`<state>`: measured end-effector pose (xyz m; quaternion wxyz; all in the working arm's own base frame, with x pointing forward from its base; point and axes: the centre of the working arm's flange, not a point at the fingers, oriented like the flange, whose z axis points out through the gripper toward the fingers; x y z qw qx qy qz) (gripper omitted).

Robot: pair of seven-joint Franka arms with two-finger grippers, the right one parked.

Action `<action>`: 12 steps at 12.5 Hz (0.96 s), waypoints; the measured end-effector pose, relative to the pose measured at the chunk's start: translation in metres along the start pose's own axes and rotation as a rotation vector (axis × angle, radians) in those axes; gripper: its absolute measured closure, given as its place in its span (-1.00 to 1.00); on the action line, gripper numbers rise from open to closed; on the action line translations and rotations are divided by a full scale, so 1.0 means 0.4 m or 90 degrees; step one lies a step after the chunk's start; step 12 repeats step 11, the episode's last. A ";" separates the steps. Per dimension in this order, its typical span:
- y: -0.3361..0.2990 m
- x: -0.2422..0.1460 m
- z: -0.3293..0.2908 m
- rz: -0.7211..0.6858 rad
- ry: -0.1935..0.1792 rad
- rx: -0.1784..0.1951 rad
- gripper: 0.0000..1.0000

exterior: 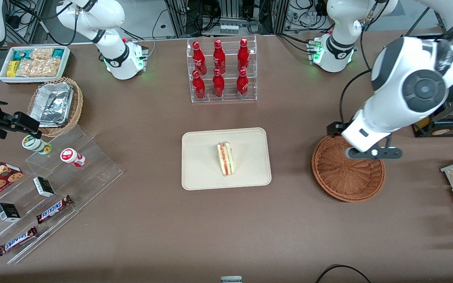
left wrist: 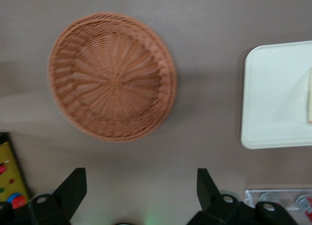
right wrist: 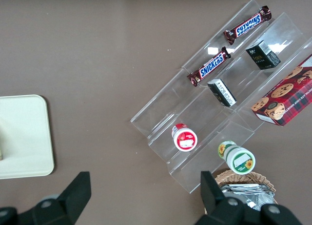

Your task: Place sandwich from basket to tray

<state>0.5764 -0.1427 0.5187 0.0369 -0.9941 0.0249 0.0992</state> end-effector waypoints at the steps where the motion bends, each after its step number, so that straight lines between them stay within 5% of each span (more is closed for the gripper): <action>1: -0.044 -0.019 -0.021 0.007 -0.006 0.005 -1.00; 6: -0.130 -0.150 -0.140 0.020 -0.015 0.008 -1.00; 12: -0.261 -0.233 -0.197 0.038 -0.028 -0.022 -1.00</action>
